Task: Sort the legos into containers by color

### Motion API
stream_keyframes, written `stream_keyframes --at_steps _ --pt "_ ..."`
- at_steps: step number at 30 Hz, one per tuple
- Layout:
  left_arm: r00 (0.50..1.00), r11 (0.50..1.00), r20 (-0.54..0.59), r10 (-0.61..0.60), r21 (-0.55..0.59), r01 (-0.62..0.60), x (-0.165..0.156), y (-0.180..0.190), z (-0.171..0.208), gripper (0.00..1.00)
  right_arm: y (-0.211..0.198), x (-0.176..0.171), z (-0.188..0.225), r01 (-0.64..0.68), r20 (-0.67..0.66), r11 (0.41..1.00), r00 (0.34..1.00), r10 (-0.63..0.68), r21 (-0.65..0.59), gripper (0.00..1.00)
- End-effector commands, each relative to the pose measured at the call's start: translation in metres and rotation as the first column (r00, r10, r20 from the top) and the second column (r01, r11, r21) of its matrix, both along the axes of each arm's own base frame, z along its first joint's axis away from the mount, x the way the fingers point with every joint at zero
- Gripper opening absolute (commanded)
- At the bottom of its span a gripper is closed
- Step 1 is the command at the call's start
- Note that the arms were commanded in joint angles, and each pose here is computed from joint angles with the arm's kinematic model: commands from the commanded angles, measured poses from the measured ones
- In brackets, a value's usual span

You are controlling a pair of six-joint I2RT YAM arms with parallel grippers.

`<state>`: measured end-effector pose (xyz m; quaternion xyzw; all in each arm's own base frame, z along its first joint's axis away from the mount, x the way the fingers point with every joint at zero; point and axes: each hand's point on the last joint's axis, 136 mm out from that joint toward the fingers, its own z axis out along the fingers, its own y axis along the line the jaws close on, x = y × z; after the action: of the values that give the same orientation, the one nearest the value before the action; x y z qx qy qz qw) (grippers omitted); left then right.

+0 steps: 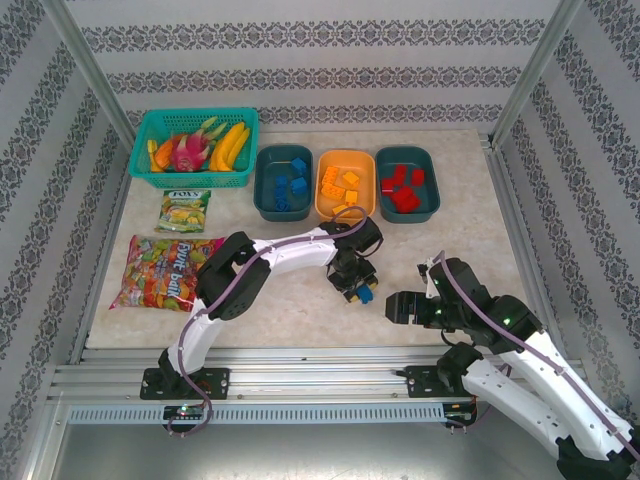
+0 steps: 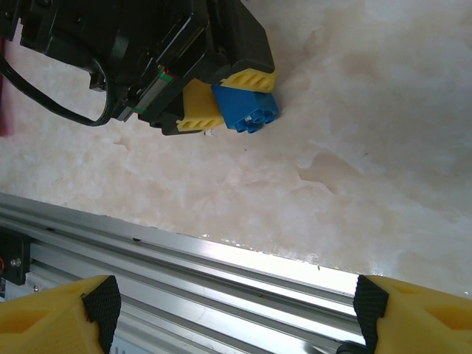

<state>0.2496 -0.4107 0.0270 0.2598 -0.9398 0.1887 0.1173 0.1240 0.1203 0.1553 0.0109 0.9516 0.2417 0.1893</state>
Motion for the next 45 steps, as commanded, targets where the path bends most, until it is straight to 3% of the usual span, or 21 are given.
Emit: stream_keyframes --at_steps 1,7,10,14,17,26,31,35,39,45 --pt "1.0 0.999 0.005 -0.004 0.036 0.004 -0.004 -0.001 -0.005 0.39 0.001 -0.003 -0.002 -0.024 -0.014 1.0 1.0 0.024 0.006 0.84" --pt "0.997 0.997 0.068 -0.04 0.062 0.035 0.005 0.01 0.019 0.34 0.009 0.004 0.007 -0.041 0.02 0.997 0.999 0.039 0.059 0.84" --pt "0.991 0.996 0.121 -0.048 0.08 0.039 0.019 0.028 0.04 0.34 0.028 0.015 0.026 -0.08 0.093 0.984 0.993 0.066 0.157 0.85" --pt "0.972 0.994 0.23 -0.04 0.11 0.015 0.049 0.067 0.077 0.33 0.066 0.044 0.076 -0.173 0.284 0.906 0.957 0.062 0.386 0.86" --pt "0.95 0.99 0.31 -0.043 0.138 0.0 0.077 0.101 0.099 0.33 0.084 0.071 0.098 -0.201 0.368 0.865 0.93 0.021 0.461 0.88" --pt "0.861 0.986 0.507 -0.03 0.159 -0.059 0.181 0.187 0.145 0.34 0.125 0.152 0.116 -0.201 0.448 0.877 0.894 -0.018 0.437 0.9" --pt "0.801 0.98 0.599 -0.026 0.171 -0.097 0.244 0.212 0.151 0.34 0.139 0.2 0.115 -0.126 0.448 0.906 0.891 -0.076 0.404 0.9" --pt "0.79 0.976 0.611 -0.049 0.196 -0.091 0.279 0.219 0.143 0.33 0.15 0.23 0.116 -0.107 0.445 0.906 0.891 -0.095 0.409 0.9" --pt "0.79 0.977 0.61 -0.059 0.197 -0.078 0.296 0.219 0.129 0.33 0.155 0.247 0.111 -0.097 0.424 0.919 0.902 -0.081 0.381 0.9" --pt "0.847 0.983 0.527 -0.065 0.18 -0.036 0.287 0.213 0.092 0.34 0.144 0.259 0.089 -0.03 0.373 0.934 0.921 -0.113 0.356 0.9"
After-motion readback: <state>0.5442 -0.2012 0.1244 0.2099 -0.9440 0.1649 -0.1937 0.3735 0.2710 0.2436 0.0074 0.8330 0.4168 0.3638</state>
